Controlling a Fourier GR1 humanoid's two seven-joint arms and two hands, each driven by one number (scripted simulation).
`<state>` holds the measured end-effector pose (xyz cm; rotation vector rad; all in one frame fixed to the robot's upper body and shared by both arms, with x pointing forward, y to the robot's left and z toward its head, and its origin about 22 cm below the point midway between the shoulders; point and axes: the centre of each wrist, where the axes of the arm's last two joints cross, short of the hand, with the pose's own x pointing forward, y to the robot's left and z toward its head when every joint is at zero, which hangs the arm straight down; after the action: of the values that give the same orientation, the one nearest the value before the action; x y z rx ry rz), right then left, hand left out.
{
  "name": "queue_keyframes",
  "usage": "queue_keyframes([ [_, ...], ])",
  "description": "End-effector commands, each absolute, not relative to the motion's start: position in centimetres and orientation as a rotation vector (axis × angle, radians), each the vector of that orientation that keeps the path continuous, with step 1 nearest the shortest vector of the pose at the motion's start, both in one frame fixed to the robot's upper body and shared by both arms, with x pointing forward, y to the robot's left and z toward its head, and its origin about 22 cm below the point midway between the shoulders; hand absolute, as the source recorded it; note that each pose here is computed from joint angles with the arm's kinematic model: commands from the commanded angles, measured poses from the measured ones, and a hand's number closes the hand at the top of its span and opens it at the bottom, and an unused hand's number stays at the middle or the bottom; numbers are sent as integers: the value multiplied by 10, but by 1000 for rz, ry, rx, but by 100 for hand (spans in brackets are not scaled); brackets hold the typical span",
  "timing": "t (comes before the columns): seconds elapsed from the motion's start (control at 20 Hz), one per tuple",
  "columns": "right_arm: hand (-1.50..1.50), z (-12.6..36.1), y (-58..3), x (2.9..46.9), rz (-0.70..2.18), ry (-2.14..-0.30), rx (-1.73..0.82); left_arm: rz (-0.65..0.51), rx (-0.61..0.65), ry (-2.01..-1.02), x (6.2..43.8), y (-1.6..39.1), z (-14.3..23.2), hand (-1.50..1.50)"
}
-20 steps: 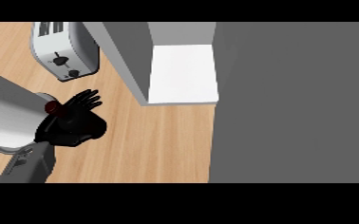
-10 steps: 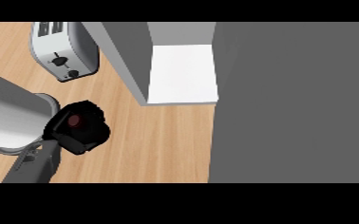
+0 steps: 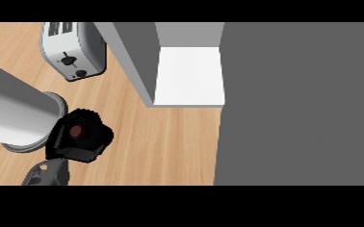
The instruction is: Pick up the wine, place it into the cabinet and close the cabinet
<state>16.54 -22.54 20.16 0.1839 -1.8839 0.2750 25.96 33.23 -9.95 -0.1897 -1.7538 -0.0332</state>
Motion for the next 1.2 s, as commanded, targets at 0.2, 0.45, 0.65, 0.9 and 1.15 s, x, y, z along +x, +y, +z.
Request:
queue_keyframes([
  [0.2,-150,210,-233,144,261,-1924,237,58,57,-1916,225,306,-85,150],
  [0.45,-150,208,-230,126,271,-1932,252,97,-127,-1940,212,305,-55,150],
  [0.65,-150,212,-236,138,297,-1902,233,106,-179,-1937,213,271,-9,150],
  [0.9,-150,216,-232,133,260,-1936,232,50,-190,-1937,225,252,35,150],
  [1.15,-150,217,-229,134,268,-1918,251,13,-193,-1924,208,215,47,150],
])
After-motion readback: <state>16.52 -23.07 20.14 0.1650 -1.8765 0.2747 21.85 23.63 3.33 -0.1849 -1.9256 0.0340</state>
